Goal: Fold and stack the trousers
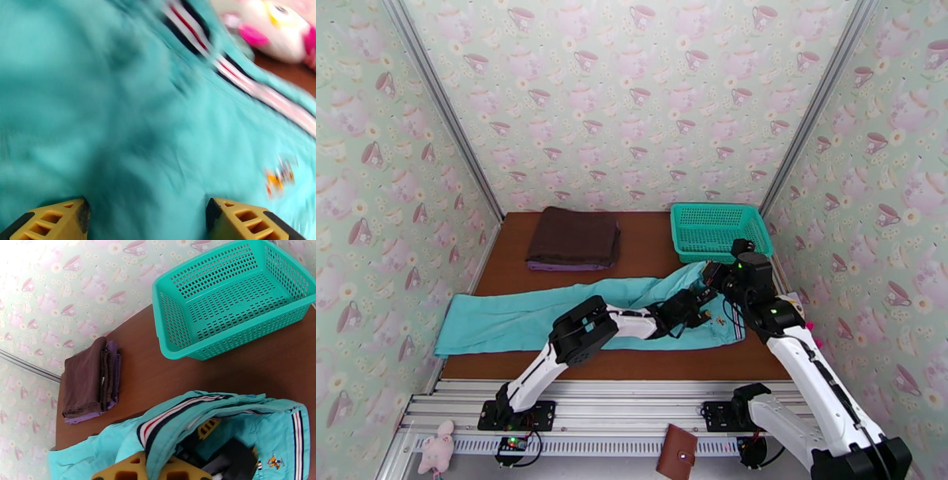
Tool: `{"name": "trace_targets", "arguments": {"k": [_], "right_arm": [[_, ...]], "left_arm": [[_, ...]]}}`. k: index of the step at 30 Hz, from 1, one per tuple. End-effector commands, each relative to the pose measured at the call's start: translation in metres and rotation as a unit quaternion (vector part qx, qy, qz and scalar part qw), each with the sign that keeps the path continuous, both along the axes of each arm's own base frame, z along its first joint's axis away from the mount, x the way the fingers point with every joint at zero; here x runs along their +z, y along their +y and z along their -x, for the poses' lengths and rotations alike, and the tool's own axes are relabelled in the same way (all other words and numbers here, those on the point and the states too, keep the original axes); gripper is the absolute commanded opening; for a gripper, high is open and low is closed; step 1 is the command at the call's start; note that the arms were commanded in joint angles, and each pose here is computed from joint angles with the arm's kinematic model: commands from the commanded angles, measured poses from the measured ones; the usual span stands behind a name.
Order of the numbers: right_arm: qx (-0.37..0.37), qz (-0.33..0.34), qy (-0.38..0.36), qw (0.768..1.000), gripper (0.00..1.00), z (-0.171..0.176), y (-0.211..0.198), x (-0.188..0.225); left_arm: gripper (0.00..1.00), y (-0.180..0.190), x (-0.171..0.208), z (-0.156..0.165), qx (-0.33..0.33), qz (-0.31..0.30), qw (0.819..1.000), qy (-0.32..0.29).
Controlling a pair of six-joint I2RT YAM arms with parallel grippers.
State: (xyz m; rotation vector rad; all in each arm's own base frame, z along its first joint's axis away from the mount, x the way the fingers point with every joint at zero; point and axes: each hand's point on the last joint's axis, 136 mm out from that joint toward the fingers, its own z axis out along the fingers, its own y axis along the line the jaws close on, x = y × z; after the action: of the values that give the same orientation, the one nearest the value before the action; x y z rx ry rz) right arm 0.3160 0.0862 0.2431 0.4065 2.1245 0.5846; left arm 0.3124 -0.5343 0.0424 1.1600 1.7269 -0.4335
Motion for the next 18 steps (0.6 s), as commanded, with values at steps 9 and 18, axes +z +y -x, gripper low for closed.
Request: {"name": "trace_targets", "arguments": {"k": [9, 18], "right_arm": [[-0.075, 0.178, 0.059, 0.979, 0.08, 0.016, -0.064, -0.043], [-0.113, 0.207, 0.170, 0.957, 0.07, 0.064, -0.088, -0.090]], "left_arm": [[0.81, 0.058, 0.078, 0.153, -0.196, 0.044, 0.974, 0.108], [0.80, 0.164, 0.116, 0.107, 0.020, 0.056, 0.988, 0.145]]}}
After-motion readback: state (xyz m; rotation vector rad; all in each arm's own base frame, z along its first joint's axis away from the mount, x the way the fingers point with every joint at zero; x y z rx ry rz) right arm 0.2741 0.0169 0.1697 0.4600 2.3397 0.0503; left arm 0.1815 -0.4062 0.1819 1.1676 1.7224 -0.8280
